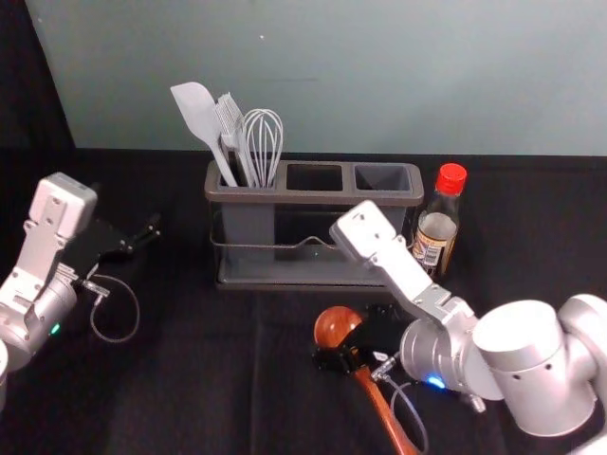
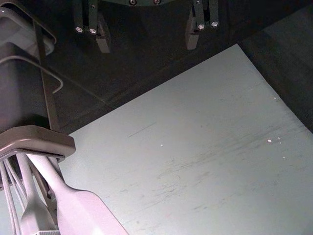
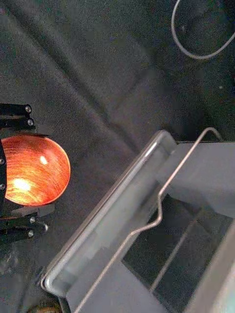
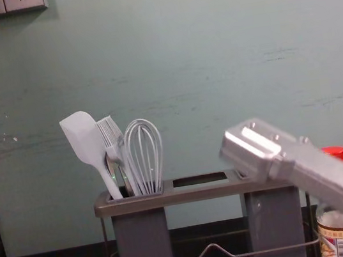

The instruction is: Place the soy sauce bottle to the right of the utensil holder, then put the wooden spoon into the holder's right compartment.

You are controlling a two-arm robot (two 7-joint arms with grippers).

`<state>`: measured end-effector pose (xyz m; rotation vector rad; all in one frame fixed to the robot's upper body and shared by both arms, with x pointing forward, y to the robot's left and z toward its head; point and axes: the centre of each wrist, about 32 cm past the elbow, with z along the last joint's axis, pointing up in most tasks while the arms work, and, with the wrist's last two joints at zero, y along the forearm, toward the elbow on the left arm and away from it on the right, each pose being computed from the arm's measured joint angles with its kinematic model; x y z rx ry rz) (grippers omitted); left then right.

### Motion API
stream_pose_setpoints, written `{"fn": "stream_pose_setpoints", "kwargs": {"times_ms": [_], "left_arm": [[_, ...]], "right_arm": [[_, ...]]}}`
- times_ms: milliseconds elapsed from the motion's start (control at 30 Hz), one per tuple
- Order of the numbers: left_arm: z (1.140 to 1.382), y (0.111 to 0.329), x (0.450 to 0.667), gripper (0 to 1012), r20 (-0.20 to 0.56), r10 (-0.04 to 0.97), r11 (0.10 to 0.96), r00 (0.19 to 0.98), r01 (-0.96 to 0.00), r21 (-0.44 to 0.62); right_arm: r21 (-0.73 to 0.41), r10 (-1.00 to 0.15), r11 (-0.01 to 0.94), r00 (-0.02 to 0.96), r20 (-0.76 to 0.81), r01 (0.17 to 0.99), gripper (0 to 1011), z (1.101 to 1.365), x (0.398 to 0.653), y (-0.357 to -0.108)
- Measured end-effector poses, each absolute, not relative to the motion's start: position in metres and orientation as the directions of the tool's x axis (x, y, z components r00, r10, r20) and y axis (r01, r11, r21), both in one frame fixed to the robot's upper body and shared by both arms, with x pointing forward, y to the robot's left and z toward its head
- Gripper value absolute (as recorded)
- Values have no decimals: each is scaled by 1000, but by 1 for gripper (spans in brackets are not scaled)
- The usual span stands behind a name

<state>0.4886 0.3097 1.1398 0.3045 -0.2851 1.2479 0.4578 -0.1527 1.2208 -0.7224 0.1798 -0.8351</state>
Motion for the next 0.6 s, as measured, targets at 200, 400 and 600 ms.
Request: {"fn": "stream_pose_setpoints", "kwargs": {"times_ms": [200, 400, 600], "left_arm": [[1140, 310, 489, 1005, 374, 880, 287, 292, -955, 70], [1140, 310, 489, 1005, 374, 880, 287, 292, -955, 70], [1140, 310, 489, 1005, 374, 880, 287, 292, -955, 70]], "right_arm": [[-603, -720, 476, 677, 152, 640, 840, 1237, 446, -164], [-531, -711, 503, 676, 195, 682, 840, 1249, 430, -182], [-436, -707, 517, 654, 267, 737, 840, 1253, 412, -203]]}}
